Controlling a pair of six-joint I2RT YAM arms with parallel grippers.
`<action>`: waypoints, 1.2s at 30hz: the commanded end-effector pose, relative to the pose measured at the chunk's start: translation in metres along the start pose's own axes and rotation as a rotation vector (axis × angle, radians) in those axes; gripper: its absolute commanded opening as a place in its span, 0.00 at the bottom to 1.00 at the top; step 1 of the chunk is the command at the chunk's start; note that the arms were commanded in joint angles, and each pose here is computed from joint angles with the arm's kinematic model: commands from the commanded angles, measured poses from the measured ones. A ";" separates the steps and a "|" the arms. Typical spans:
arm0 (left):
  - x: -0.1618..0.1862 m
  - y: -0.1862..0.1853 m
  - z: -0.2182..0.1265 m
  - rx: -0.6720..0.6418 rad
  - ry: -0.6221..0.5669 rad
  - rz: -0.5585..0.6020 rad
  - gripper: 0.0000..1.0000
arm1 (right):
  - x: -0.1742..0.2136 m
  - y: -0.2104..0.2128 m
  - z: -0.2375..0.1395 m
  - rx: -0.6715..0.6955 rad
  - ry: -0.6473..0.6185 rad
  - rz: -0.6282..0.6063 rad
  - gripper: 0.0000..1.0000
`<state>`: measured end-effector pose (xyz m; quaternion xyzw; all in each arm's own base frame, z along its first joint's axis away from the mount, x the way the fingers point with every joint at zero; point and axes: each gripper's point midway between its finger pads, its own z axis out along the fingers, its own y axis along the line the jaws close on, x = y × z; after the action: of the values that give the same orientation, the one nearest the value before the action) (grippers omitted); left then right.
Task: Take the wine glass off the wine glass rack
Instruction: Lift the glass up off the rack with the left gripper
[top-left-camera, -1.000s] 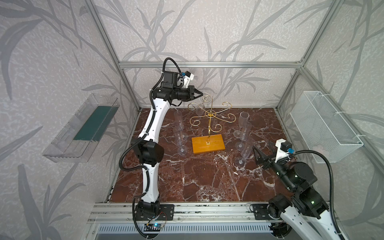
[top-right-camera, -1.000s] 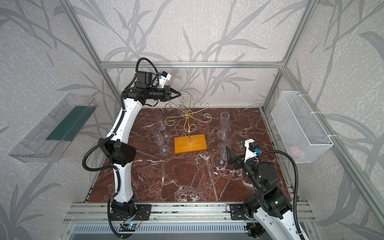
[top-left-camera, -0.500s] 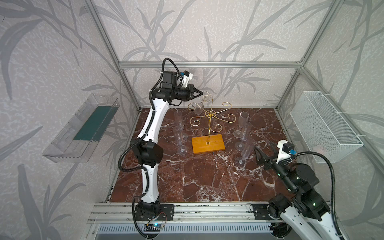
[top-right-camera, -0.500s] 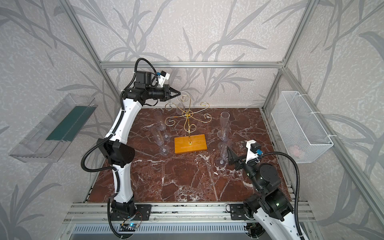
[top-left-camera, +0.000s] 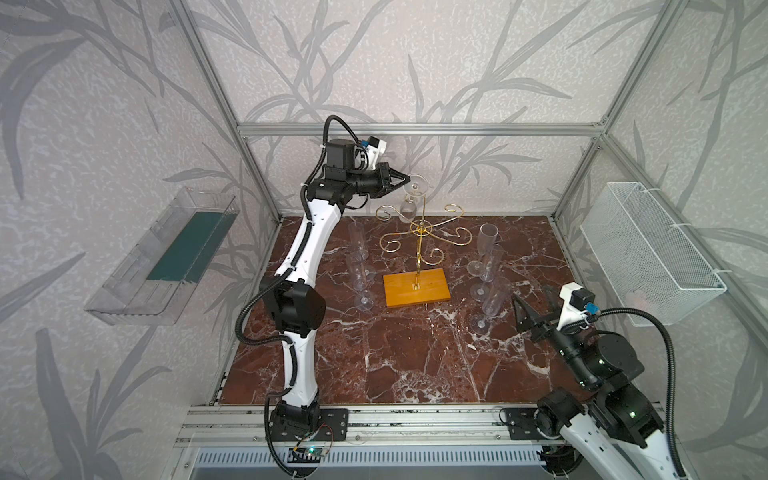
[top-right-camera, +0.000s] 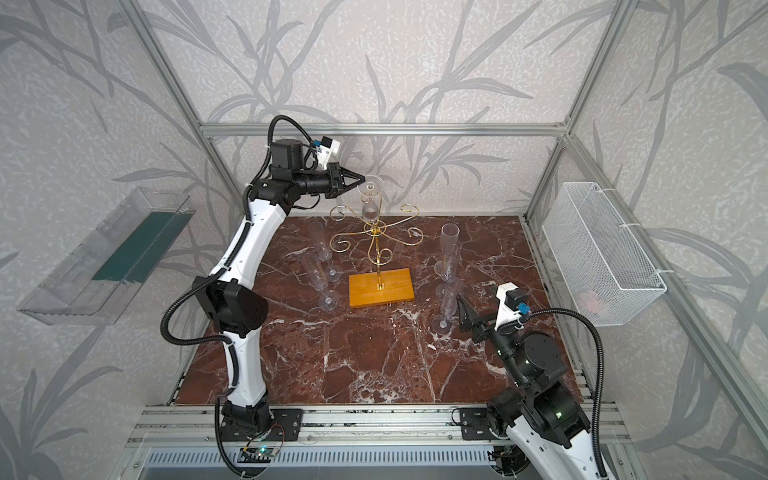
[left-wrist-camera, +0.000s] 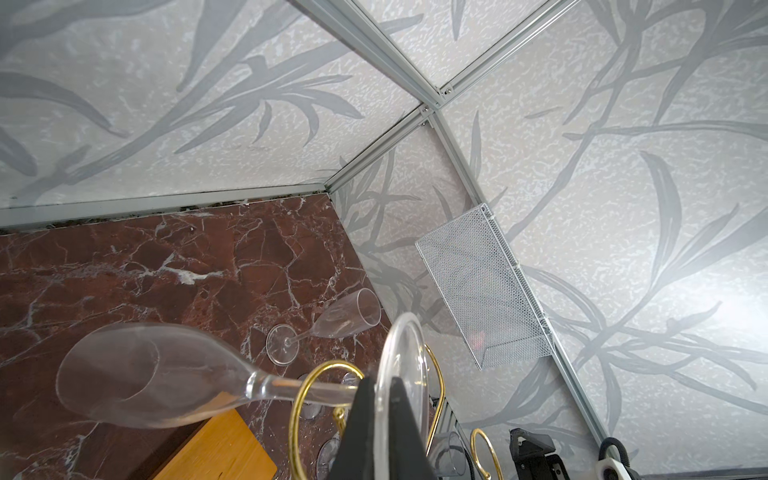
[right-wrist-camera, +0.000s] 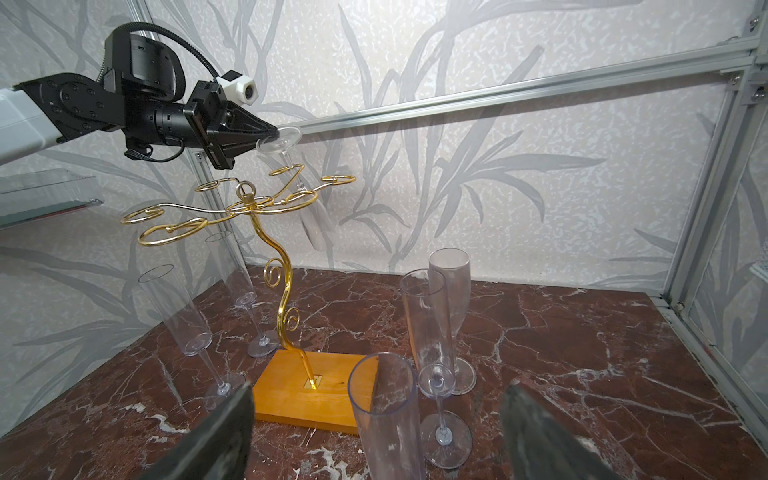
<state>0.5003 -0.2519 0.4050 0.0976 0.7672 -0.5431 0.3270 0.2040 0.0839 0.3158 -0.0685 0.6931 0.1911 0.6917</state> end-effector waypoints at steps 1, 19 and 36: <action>-0.007 -0.034 -0.009 0.071 -0.022 0.057 0.00 | -0.001 -0.003 -0.003 0.015 -0.005 -0.002 0.90; 0.025 -0.040 -0.019 0.042 0.077 0.078 0.00 | -0.001 -0.003 -0.006 0.015 -0.008 0.002 0.90; 0.037 -0.037 -0.044 -0.112 0.076 0.151 0.00 | -0.002 -0.003 -0.013 0.010 -0.017 0.013 0.90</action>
<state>0.4473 -0.2420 0.4063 0.1404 0.7991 -0.4911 0.3171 0.1961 0.0787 0.3132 -0.0660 0.6936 0.1893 0.6919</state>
